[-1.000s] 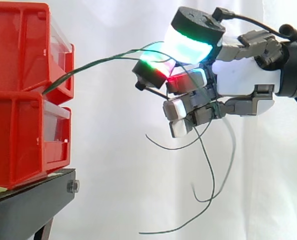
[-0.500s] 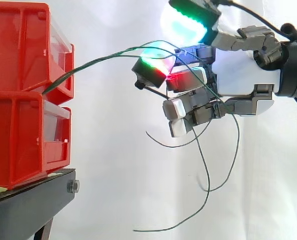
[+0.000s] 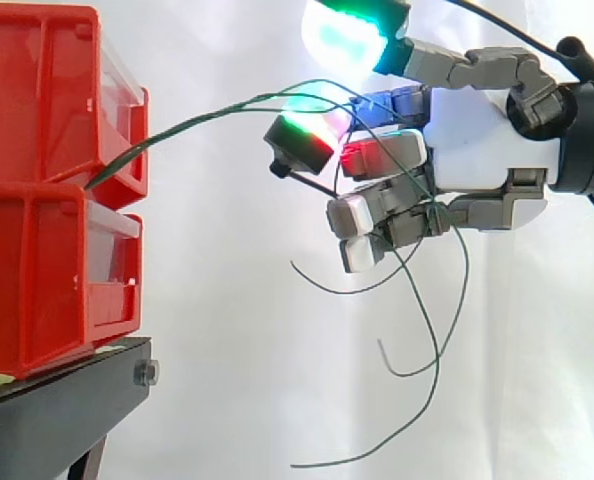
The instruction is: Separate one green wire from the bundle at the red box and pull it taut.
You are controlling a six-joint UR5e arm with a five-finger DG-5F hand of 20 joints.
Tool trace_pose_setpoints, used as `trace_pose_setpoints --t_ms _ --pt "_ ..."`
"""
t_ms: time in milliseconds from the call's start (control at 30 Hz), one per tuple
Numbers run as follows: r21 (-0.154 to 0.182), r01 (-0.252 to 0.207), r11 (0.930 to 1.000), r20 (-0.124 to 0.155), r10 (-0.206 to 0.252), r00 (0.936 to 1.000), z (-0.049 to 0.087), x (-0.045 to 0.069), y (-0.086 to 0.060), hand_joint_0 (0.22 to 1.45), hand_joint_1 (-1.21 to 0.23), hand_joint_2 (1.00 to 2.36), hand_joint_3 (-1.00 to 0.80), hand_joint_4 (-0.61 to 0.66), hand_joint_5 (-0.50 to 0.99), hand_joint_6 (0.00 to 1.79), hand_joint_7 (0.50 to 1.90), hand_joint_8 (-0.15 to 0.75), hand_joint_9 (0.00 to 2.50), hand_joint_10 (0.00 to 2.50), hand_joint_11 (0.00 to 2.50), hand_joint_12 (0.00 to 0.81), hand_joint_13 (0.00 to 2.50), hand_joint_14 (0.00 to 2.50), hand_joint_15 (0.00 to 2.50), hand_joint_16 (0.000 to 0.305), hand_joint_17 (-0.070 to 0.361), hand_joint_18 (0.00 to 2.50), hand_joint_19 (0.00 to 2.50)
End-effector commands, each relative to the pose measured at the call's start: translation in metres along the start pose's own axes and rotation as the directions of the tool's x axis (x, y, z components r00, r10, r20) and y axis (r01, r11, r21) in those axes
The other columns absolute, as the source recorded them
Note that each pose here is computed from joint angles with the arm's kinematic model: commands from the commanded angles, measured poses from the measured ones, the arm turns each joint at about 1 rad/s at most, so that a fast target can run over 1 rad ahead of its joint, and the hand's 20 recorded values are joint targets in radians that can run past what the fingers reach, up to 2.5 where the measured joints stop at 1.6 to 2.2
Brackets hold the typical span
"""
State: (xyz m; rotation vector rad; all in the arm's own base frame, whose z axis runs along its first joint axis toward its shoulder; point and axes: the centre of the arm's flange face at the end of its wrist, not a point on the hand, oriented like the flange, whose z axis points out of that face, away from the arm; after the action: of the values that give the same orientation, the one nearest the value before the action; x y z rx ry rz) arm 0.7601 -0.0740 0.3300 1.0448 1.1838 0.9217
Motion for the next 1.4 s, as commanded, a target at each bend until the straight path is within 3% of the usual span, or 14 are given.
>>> trace_pose_setpoints --t_ms 0,200,500,567,633,667,733,867,1000,1167,1267,1367 --pt "-0.001 0.0 1.0 0.001 0.0 1.0 0.0 0.0 0.0 0.6 -0.54 1.02 -0.28 0.08 -0.14 0.86 1.15 0.239 1.25 0.02 1.39 0.388 1.0 0.03 0.86 0.053 0.12 0.76 0.76" --pt "-0.001 0.0 1.0 0.001 0.0 1.0 0.0 0.0 0.0 0.6 -0.7 1.02 -0.12 0.09 -0.16 0.91 1.12 0.255 1.22 0.02 1.41 0.39 0.97 0.03 0.87 0.054 0.122 0.76 0.75" --pt "-0.005 -0.001 1.0 0.002 0.001 1.0 0.0 0.0 0.001 0.61 -0.74 1.03 -0.1 -0.03 -0.16 0.92 1.1 0.224 1.17 0.02 1.38 0.369 0.91 0.02 0.8 0.052 0.117 0.71 0.72" --pt "-0.006 -0.002 1.0 0.003 0.002 1.0 0.001 0.0 0.001 0.62 -0.75 1.02 -0.09 -0.05 -0.16 0.91 1.1 0.211 1.15 0.02 1.29 0.355 0.86 0.03 0.71 0.051 0.114 0.69 0.7" --pt "-0.005 0.009 0.9999 0.004 -0.009 0.9999 0.001 0.0 0.0 0.62 -0.76 1.02 -0.09 -0.08 -0.16 0.91 1.1 0.191 1.04 0.03 0.9 0.335 0.74 0.02 0.51 0.048 0.109 0.61 0.63" --pt "-0.005 0.009 0.9999 0.004 -0.009 0.9999 0.001 0.0 0.0 0.62 -0.76 1.02 -0.09 -0.09 -0.16 0.91 1.1 0.19 1.03 0.03 0.87 0.333 0.73 0.02 0.5 0.048 0.108 0.61 0.62" --pt "-0.006 0.015 0.9999 0.004 -0.015 0.9999 0.0 0.0 0.0 0.61 -0.77 1.02 -0.08 -0.11 -0.15 0.9 1.13 0.155 0.89 0.02 0.55 0.307 0.59 0.01 0.32 0.045 0.1 0.5 0.48" --pt "-0.001 0.035 0.9994 0.004 -0.035 0.9994 0.001 0.001 -0.003 0.61 -0.79 1.02 -0.08 -0.13 -0.15 0.89 1.15 0.122 0.74 0.01 0.3 0.29 0.47 0.01 0.17 0.041 0.091 0.38 0.31" --pt "0.032 0.049 0.9983 -0.013 -0.049 0.9987 -0.005 0.01 -0.024 0.61 -0.8 1.02 -0.08 -0.18 -0.14 0.89 1.14 0.086 0.54 0.0 0.0 0.272 0.31 0.0 0.04 0.037 0.082 0.19 0.15" --pt "0.057 0.052 0.997 -0.027 -0.051 0.9984 -0.021 0.024 -0.059 0.62 -0.82 1.02 -0.09 -0.19 -0.14 0.87 1.17 0.057 0.4 0.0 0.0 0.264 0.26 0.0 0.0 0.035 0.08 0.14 0.08" --pt "0.024 0.04 0.9989 0.004 -0.04 0.9992 -0.02 0.024 -0.062 0.62 -0.82 1.02 -0.1 -0.19 -0.14 0.87 1.18 0.063 0.32 0.0 0.0 0.264 0.25 0.0 0.0 0.035 0.079 0.14 0.09" --pt "0.023 0.037 0.999 0.029 -0.038 0.9989 -0.019 0.022 -0.062 0.62 -0.82 1.02 -0.11 -0.17 -0.14 0.86 1.2 0.082 0.29 0.0 0.0 0.279 0.29 0.0 0.03 0.037 0.082 0.2 0.13"
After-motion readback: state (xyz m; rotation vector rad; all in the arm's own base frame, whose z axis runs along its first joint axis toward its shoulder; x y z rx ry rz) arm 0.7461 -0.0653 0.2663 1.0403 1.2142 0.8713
